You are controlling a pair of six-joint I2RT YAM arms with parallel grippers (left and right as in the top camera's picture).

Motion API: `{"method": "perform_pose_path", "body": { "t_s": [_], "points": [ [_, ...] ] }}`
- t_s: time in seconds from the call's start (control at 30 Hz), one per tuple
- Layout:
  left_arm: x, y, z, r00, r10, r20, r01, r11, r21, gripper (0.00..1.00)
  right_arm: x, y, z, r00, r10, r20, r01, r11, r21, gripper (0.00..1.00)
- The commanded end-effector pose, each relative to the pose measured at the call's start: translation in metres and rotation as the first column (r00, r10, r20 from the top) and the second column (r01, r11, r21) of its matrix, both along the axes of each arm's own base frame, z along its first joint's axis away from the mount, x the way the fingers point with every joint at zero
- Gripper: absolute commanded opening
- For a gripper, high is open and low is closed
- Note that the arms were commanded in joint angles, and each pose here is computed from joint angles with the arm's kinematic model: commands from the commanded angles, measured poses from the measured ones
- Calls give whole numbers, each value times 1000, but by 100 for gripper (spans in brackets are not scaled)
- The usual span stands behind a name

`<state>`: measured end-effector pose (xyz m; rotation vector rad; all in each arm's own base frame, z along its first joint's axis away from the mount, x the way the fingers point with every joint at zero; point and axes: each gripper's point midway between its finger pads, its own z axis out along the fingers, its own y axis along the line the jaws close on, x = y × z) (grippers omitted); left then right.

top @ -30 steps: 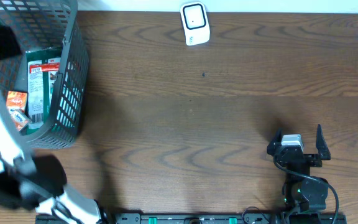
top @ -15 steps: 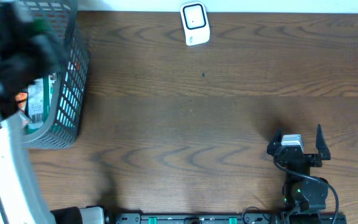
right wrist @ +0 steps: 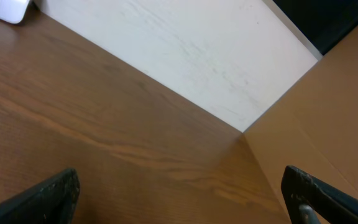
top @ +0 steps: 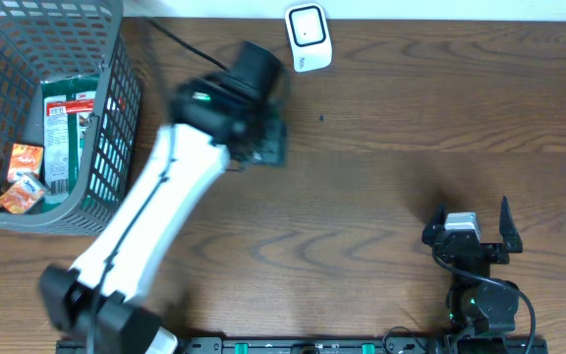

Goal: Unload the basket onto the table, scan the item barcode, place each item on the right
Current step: 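Lift the jar out and carry it toward the white scanner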

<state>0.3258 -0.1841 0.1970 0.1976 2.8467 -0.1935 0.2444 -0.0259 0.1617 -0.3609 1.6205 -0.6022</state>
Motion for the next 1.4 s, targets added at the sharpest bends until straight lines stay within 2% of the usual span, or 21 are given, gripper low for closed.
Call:
{"method": "perform_pose_path", "body": {
  "t_s": [0.0, 0.2, 0.47, 0.67, 1.0, 1.03, 1.07, 1.13, 1.37],
  "points": [
    [-3, -15, -32, 999, 22, -41, -21, 999, 33, 46, 0, 0, -1, 1000, -2, -4, 2, 1000, -11, 99],
    [-8, -36, -96, 988, -19, -153, 35, 994, 107, 46, 0, 0, -1, 1000, -2, -4, 2, 1000, -11, 99],
    [-4, -43, -154, 971, -4, -238, 44, 986, 162, 46, 0, 0, -1, 1000, -2, -5, 2, 1000, -11, 99],
    [-2, -45, -176, 966, 16, -260, 30, 984, 173, 46, 0, 0, -1, 1000, -2, -4, 2, 1000, -11, 99],
    [2, -48, -183, 971, 11, -239, 28, 987, 158, 47, 0, 0, -1, 1000, -2, -5, 2, 1000, -11, 99],
    [2, -48, -184, 971, 11, -238, 28, 987, 158, 49, 0, 0, -1, 1000, -2, -4, 2, 1000, -11, 99],
    [2, -49, -184, 971, 10, -238, 29, 987, 157, 57, 0, 0, -1, 1000, -2, -4, 2, 1000, -11, 99],
    [3, -49, -184, 971, -5, -237, 44, 987, 157, 67, 0, 0, -1, 1000, -2, -5, 2, 1000, -11, 99],
    [11, -54, -173, 978, -52, -204, 81, 987, 137, 76, 0, 0, -1, 1000, -2, -4, 2, 1000, -11, 99]
  ]
}}
